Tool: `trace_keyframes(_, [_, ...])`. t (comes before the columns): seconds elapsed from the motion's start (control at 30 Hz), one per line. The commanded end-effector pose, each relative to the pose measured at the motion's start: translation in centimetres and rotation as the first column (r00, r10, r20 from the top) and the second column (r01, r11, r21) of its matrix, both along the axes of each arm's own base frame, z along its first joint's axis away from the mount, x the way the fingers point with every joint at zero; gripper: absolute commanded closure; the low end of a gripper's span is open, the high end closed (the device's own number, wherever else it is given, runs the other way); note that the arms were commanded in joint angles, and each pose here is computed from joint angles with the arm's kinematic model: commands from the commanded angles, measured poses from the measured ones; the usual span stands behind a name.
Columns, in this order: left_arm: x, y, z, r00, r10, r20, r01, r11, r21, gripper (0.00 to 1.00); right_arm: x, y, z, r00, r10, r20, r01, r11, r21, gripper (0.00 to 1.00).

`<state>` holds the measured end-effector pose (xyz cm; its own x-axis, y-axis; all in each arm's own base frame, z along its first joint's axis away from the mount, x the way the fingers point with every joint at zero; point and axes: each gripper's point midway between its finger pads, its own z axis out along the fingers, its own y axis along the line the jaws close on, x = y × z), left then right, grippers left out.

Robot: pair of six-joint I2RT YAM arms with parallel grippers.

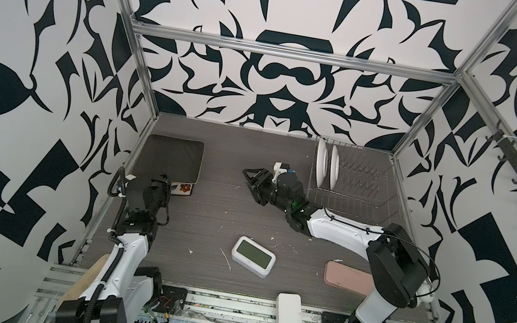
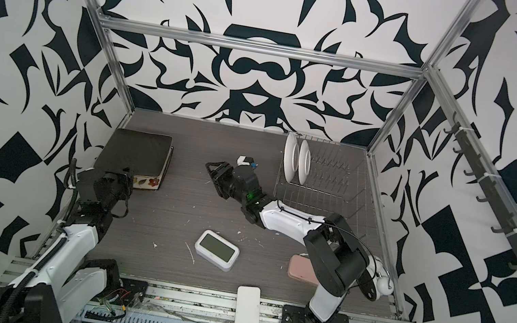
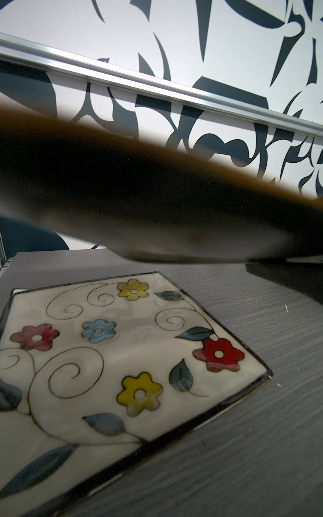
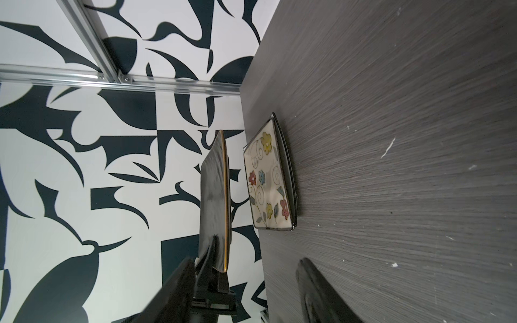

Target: Unload the plates from the dish rack

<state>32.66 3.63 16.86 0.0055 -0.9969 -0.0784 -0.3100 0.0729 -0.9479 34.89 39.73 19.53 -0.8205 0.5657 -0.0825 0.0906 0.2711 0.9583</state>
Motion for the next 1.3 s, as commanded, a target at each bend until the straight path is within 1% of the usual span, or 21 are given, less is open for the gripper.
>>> trace_keyframes(0.0, [1.1, 0.3, 5.5, 0.979, -0.041, 0.201, 0.034, 0.999, 0.038, 1.00, -0.4, 1.6, 2.6, 0.996, 0.056, 0.066, -0.058, 0.998, 0.032, 0.38])
trace_keyframes(0.2, [1.4, 1.0, 4.7, 0.985, -0.048, 0.165, 0.038, 0.997, 0.062, 1.00, -0.5, 2.6, 1.4, 0.995, 0.082, 0.059, -0.083, 0.997, 0.010, 0.31])
trace_keyframes(0.27, [1.5, 1.0, 4.0, 0.992, -0.055, 0.112, 0.047, 0.996, 0.076, 1.00, -0.5, 2.9, 1.1, 0.995, 0.086, 0.058, -0.086, 0.996, 0.003, 0.28])
trace_keyframes(0.33, [1.5, 1.2, 3.6, 0.994, -0.051, 0.093, 0.043, 0.995, 0.094, 1.00, -0.4, 3.0, 0.8, 0.994, 0.090, 0.053, -0.090, 0.996, -0.003, 0.25])
trace_keyframes(0.43, [1.7, 1.6, 3.3, 0.995, -0.049, 0.087, 0.039, 0.994, 0.105, 1.00, -0.4, 3.3, 0.3, 0.994, 0.098, 0.049, -0.098, 0.995, -0.007, 0.22])
trace_keyframes(0.63, [2.5, 1.7, 3.1, 0.993, -0.080, 0.085, 0.070, 0.991, 0.115, 1.00, -0.1, 3.9, 0.0, 0.992, 0.113, 0.049, -0.113, 0.994, -0.014, 0.16])
trace_keyframes(1.0, [2.6, 2.7, 2.5, 0.996, -0.042, 0.077, 0.033, 0.993, 0.112, 1.00, 0.1, 4.9, -0.9, 0.990, 0.138, 0.030, -0.137, 0.990, -0.012, 0.14])
trace_keyframes(1.27, [2.7, 3.1, 2.1, 0.997, -0.029, 0.070, 0.023, 0.997, 0.080, 1.00, 0.2, 4.9, -1.0, 0.991, 0.129, 0.034, -0.129, 0.992, 0.004, 0.14])
